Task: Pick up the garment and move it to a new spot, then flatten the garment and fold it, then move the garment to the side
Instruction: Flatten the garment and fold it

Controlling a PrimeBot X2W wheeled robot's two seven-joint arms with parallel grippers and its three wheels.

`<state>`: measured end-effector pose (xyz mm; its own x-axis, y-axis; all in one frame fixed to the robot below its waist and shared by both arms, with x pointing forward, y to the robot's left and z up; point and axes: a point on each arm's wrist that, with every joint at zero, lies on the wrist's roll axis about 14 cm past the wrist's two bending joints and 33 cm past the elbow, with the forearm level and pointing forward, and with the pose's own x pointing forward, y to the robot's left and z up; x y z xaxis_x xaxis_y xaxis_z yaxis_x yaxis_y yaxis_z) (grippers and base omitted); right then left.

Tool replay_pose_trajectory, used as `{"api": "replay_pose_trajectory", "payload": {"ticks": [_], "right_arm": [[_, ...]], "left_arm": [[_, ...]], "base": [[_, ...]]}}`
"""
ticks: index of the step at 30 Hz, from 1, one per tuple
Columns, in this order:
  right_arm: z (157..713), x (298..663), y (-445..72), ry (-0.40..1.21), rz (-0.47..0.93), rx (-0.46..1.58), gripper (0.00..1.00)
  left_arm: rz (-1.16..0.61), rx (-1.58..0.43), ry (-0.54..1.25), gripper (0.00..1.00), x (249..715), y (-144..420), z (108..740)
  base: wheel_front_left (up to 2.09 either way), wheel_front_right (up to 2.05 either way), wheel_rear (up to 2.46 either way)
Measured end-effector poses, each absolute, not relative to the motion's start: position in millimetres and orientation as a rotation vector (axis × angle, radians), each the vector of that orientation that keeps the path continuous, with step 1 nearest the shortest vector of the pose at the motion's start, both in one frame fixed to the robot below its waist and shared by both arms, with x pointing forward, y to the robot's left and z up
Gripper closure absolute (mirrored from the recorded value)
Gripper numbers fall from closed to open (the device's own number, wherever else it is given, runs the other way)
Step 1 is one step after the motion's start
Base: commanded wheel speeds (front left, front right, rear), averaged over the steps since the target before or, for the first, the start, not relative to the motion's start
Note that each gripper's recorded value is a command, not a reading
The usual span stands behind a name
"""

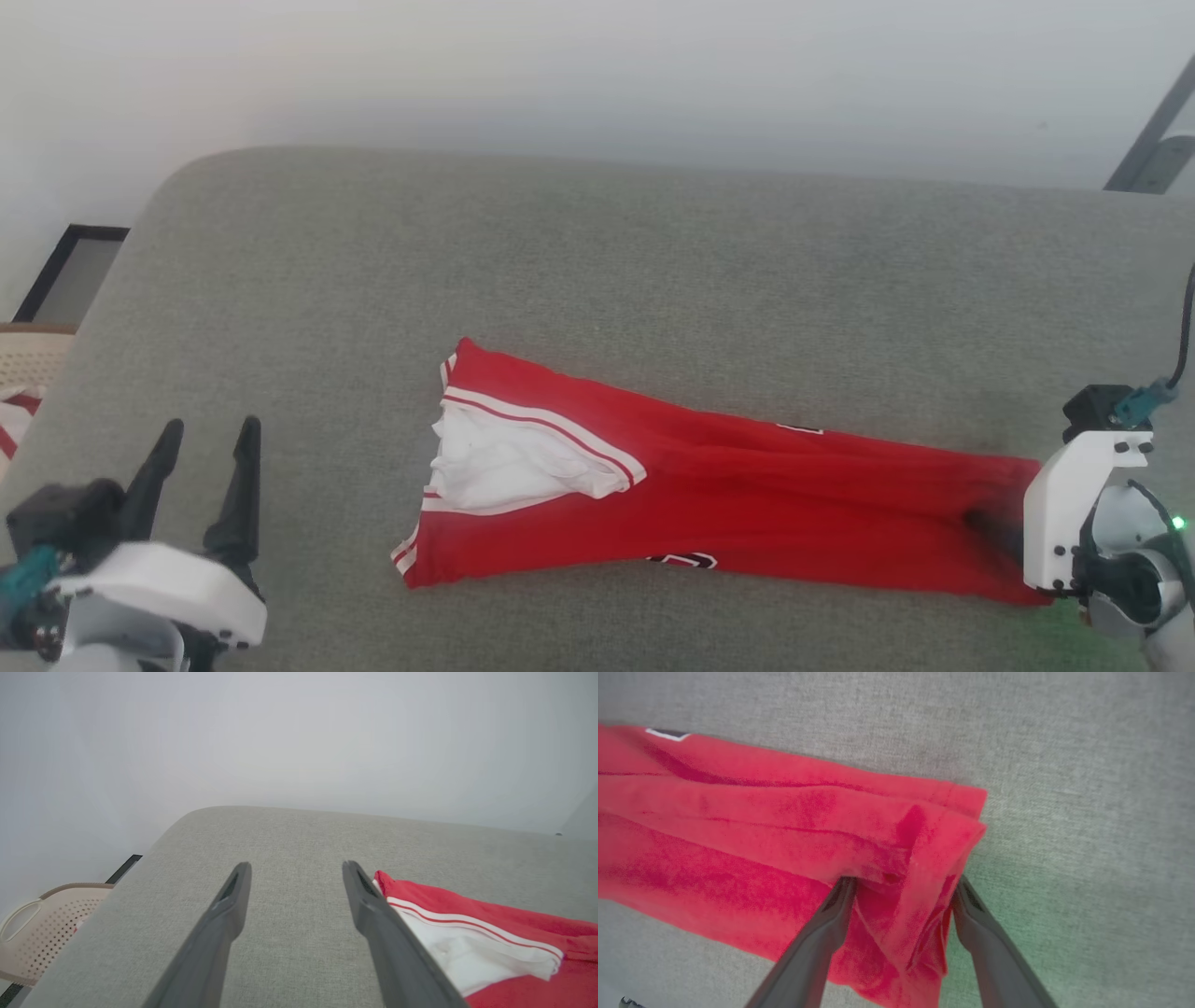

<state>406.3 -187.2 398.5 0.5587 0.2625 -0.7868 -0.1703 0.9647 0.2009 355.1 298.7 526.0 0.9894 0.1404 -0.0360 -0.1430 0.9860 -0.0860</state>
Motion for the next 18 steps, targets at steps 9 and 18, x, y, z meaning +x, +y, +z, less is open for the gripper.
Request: {"api": "replay_pose_trajectory", "payload": {"ticks": [9, 18], "right_arm": [[385, 414, -166, 0.995, 0.301, 0.125, 1.00], [390, 422, -169, 0.949, 0.294, 0.164, 1.00]], "left_arm": [[0.214, -0.116, -0.041, 0.00, 330, 312, 518], [0.236, -0.130, -0.086, 0.00, 325, 318, 516]], "base": [[0.00, 0.00, 0.00], [0.00, 0.00, 0.00]]}}
